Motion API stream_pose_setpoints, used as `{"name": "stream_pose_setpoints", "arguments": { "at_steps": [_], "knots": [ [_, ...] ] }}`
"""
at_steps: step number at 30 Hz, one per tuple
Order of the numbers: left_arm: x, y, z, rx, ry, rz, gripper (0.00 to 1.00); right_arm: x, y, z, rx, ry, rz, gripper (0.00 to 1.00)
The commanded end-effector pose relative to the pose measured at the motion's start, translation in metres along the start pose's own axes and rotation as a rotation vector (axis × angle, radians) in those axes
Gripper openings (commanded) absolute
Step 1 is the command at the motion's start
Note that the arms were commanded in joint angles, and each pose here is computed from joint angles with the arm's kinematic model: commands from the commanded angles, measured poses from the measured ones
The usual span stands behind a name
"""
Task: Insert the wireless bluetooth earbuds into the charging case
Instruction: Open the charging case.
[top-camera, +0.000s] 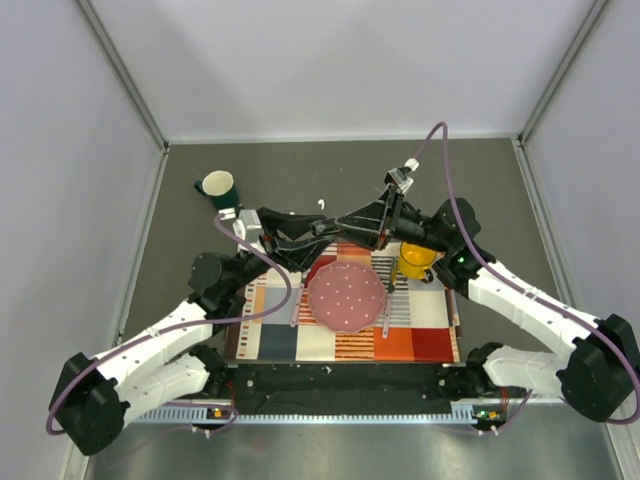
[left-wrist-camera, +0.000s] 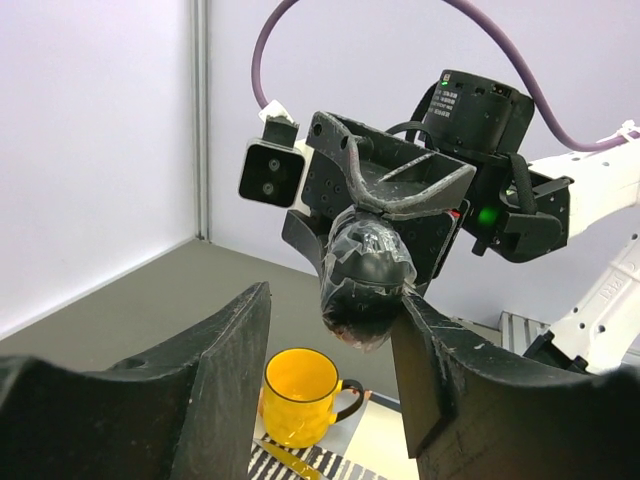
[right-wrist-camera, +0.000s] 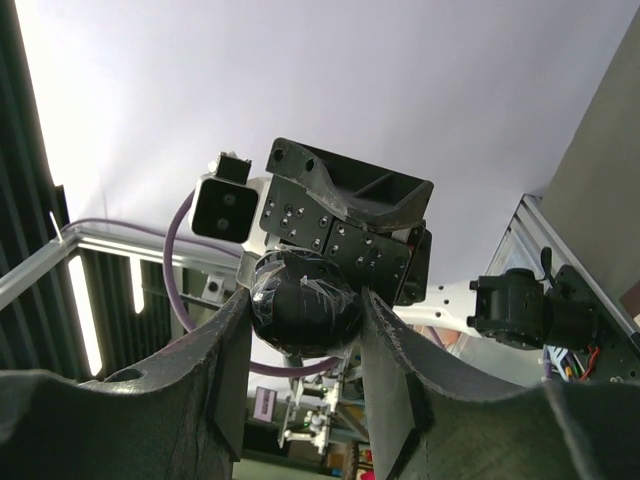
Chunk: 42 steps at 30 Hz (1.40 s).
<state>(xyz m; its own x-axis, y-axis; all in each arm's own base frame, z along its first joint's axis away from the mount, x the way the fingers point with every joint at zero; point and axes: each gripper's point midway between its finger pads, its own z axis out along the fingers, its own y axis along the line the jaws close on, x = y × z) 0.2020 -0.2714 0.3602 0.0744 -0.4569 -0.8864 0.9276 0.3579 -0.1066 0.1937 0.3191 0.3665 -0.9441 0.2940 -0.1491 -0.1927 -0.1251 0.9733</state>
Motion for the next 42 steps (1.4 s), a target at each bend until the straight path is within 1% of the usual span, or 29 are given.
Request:
{"name": "stream_pose_setpoints", "arguments": {
  "at_steps": [1, 10, 14, 20, 25, 36, 38, 42],
  "knots": [
    [-0.017, -0.004, 0.004, 0.017, -0.071, 0.020, 0.54, 0.002, 0.017, -0.001, -0.057, 0.007, -0.031, 0.00],
    [-0.013, -0.006, 0.006, 0.023, -0.063, 0.004, 0.51, 0.002, 0.015, 0.000, -0.055, 0.014, -0.029, 0.00],
    [-0.011, -0.006, 0.009, 0.029, -0.056, -0.001, 0.46, 0.003, 0.016, 0.000, -0.055, 0.017, -0.031, 0.00],
    [-0.015, -0.007, 0.011, 0.032, -0.065, 0.004, 0.44, 0.004, 0.015, 0.000, -0.052, 0.020, -0.030, 0.00],
    [-0.015, -0.009, 0.012, 0.037, -0.062, 0.000, 0.48, 0.003, 0.013, -0.001, -0.047, 0.014, -0.028, 0.00],
    [-0.014, -0.009, 0.015, 0.038, -0.065, -0.005, 0.48, 0.003, 0.009, -0.001, -0.034, 0.013, -0.025, 0.00],
    [-0.016, -0.009, 0.015, 0.039, -0.071, -0.005, 0.51, 0.002, 0.009, -0.001, -0.033, 0.010, -0.026, 0.00],
    [-0.019, -0.011, 0.016, 0.044, -0.077, -0.002, 0.55, 0.002, 0.008, -0.001, -0.029, 0.008, -0.027, 0.00]
  ]
}}
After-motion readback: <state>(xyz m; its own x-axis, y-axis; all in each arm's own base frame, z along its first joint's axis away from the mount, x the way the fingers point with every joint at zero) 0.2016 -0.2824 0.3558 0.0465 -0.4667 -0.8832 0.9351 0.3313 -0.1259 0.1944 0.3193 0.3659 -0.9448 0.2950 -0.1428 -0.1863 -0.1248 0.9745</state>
